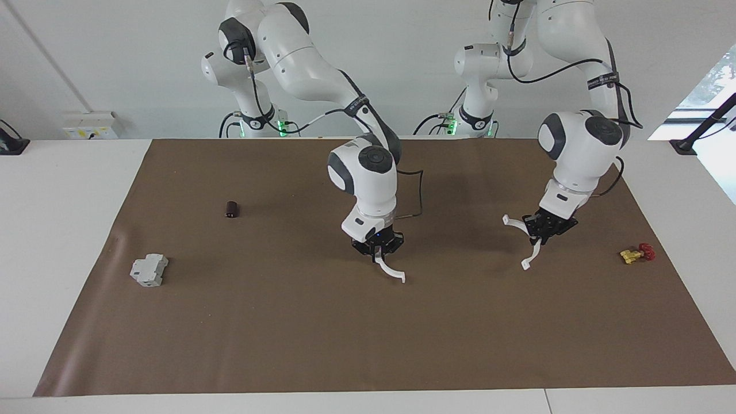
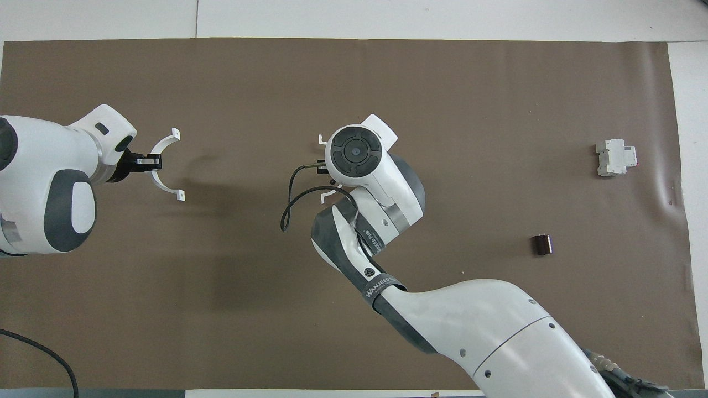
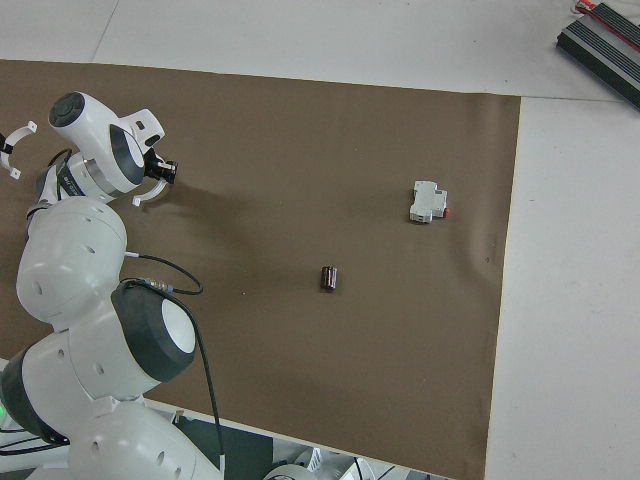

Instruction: Assemble drain pipe with both arms

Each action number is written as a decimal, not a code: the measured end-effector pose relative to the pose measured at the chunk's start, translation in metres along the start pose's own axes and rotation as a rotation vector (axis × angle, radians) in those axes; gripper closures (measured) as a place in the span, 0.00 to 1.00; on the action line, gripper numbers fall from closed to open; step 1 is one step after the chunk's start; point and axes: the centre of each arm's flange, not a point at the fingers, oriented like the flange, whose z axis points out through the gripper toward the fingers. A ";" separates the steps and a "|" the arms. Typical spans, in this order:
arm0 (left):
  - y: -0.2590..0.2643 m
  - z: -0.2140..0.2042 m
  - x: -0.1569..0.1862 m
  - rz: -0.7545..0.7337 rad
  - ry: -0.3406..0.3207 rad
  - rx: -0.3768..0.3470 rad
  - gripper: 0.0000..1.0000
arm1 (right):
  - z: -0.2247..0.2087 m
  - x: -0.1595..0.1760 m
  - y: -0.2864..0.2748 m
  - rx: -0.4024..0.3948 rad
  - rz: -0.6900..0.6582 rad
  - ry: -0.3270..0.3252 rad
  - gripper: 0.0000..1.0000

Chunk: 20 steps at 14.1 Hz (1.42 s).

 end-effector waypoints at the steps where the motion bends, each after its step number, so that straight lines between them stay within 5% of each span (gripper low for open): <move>1: 0.015 -0.001 0.000 -0.002 0.006 -0.005 0.79 | 0.001 -0.001 0.000 0.002 0.000 0.001 0.74; 8: 0.095 0.003 -0.005 -0.025 0.028 -0.027 0.79 | -0.035 0.025 0.015 0.006 0.032 0.034 0.00; 14: 0.205 0.037 0.001 -0.044 0.060 0.034 0.79 | -0.164 0.076 0.179 -0.072 0.072 -0.047 0.00; 20: 0.245 0.067 -0.003 -0.017 0.053 0.032 0.79 | -0.294 0.044 0.308 -0.099 0.100 -0.149 0.00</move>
